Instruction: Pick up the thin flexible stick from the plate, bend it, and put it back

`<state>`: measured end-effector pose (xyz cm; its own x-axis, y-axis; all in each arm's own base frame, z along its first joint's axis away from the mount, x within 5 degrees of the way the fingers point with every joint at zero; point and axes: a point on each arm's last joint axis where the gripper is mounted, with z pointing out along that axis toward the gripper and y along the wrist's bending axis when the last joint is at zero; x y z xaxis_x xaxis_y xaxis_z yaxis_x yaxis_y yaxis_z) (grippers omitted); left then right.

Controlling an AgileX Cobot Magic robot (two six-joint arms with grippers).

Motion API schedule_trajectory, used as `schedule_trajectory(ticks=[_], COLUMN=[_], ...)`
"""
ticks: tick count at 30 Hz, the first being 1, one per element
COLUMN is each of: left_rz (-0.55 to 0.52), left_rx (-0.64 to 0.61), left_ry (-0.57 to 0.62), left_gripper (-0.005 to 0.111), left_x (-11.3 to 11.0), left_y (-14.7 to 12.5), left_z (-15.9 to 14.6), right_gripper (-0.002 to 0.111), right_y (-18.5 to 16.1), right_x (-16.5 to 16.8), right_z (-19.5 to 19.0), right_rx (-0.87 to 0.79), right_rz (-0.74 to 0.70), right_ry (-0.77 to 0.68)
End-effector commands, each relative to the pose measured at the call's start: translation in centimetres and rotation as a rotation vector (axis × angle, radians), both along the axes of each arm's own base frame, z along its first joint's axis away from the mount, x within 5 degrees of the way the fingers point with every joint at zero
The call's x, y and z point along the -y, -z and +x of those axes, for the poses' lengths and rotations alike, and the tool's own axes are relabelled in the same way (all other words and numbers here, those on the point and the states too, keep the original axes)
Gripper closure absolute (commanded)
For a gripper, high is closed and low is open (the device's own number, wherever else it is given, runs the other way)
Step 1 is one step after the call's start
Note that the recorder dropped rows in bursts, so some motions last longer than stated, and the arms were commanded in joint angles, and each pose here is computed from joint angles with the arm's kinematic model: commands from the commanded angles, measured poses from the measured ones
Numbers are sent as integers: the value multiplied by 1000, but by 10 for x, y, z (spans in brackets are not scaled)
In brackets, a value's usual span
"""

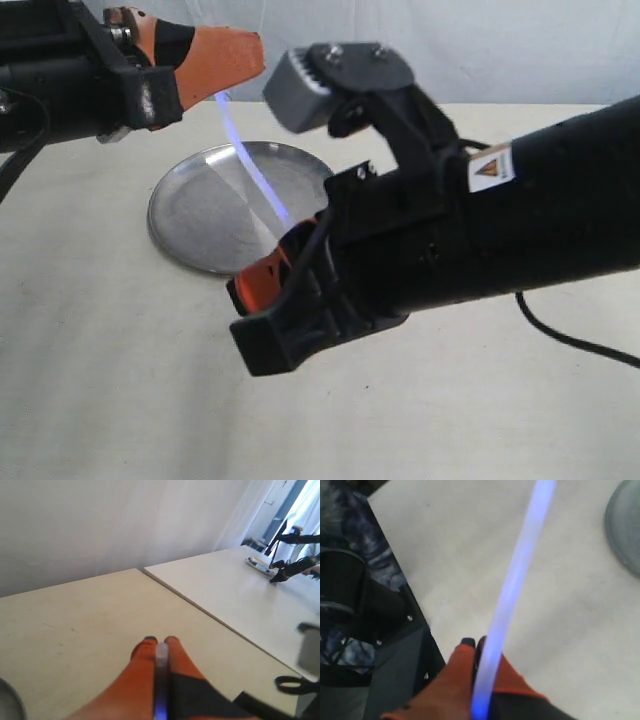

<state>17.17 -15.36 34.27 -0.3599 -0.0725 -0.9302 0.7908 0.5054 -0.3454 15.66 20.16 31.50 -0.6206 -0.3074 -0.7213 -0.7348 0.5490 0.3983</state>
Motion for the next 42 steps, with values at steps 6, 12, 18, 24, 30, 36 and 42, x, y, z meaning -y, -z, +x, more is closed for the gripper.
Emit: schedule_trajectory(ticks=[6, 12, 18, 24, 30, 36, 42], left_rz=[-10, -152, -86, -16, 1, 108, 156], left_rx=[-2, 12, 86, 143, 253, 354, 461], left_ry=[142, 161, 60, -11, -39, -210, -242], left_gripper=[107, 107, 107, 106, 62, 45, 75], left_x=[9, 7, 2, -1, -11, -33, -51], left_y=[4, -12, -11, -8, -21, -32, -44], left_z=[-7, -14, -7, -1, -11, -19, -43], right_gripper=[109, 109, 109, 109, 109, 109, 109], right_y=[-36, -6, 2, 1, 17, 29, 53], right_x=[13, 11, 2, 3, -5, -8, -1], right_z=[6, 20, 15, 17, 27, 44, 85], right_rx=[240, 146, 30, 101, 76, 108, 69], right_rz=[31, -170, -145, -164, -203, -256, -338], right_ry=[84, 132, 71, 52, 54, 100, 192])
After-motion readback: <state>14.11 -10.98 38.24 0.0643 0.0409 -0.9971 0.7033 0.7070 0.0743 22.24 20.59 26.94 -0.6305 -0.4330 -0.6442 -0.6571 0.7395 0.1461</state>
